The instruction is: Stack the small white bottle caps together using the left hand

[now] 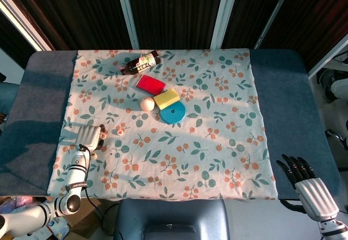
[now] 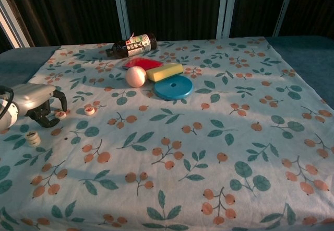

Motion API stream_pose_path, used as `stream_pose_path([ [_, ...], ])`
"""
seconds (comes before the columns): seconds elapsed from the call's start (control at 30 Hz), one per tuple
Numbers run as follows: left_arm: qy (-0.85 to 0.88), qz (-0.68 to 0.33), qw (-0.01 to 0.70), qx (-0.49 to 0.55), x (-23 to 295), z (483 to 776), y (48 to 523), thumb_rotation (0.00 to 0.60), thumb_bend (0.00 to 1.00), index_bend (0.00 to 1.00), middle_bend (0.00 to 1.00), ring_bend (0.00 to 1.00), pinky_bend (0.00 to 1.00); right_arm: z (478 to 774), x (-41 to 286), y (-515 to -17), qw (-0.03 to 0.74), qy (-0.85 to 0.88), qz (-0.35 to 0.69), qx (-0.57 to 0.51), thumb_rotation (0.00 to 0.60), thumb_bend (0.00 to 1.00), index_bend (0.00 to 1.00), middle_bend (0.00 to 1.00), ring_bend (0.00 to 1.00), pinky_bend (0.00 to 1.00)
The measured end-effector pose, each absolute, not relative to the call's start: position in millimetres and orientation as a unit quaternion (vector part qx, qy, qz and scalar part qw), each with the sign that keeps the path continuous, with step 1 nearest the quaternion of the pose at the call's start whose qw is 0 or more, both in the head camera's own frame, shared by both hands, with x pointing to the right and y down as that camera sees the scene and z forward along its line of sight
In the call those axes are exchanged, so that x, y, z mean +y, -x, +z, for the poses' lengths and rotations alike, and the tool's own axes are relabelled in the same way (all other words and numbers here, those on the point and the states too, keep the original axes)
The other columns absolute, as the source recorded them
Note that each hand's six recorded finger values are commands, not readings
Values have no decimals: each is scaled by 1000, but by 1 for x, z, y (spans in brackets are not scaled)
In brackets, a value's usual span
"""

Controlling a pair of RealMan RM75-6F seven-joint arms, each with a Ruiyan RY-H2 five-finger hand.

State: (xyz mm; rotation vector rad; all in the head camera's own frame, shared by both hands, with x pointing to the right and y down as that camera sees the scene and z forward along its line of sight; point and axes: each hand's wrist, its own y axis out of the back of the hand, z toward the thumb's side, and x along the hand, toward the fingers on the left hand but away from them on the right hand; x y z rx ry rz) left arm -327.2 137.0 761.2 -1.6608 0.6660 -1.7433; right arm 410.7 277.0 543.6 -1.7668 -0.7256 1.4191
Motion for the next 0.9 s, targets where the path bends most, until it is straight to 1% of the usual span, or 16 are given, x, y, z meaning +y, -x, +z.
stream_pose_path([
  [0.2, 628, -662, 321, 253, 136, 763, 327, 600, 404, 433, 1000, 1000, 1000, 543, 277, -412, 372, 688, 553, -285, 600, 178, 0, 0, 0, 0],
  [0.47, 627, -662, 324, 252, 137, 765, 327, 600, 405, 464, 1000, 1000, 1000, 543, 277, -411, 372, 688, 554, -285, 600, 178, 0, 0, 0, 0],
  [0.63, 628, -660, 324, 256, 136, 765, 327, 600, 406, 518, 1000, 1000, 1000, 543, 277, -411, 372, 688, 554, -285, 600, 178, 0, 0, 0, 0],
  [0.8, 630, -651, 330, 265, 134, 760, 324, 600, 407, 564, 1000, 1000, 1000, 543, 277, -411, 372, 688, 554, -284, 600, 178, 0, 0, 0, 0],
  [0.9, 635, -642, 332, 273, 133, 754, 322, 600, 408, 570, 1000, 1000, 1000, 543, 277, -411, 372, 689, 554, -284, 600, 178, 0, 0, 0, 0],
])
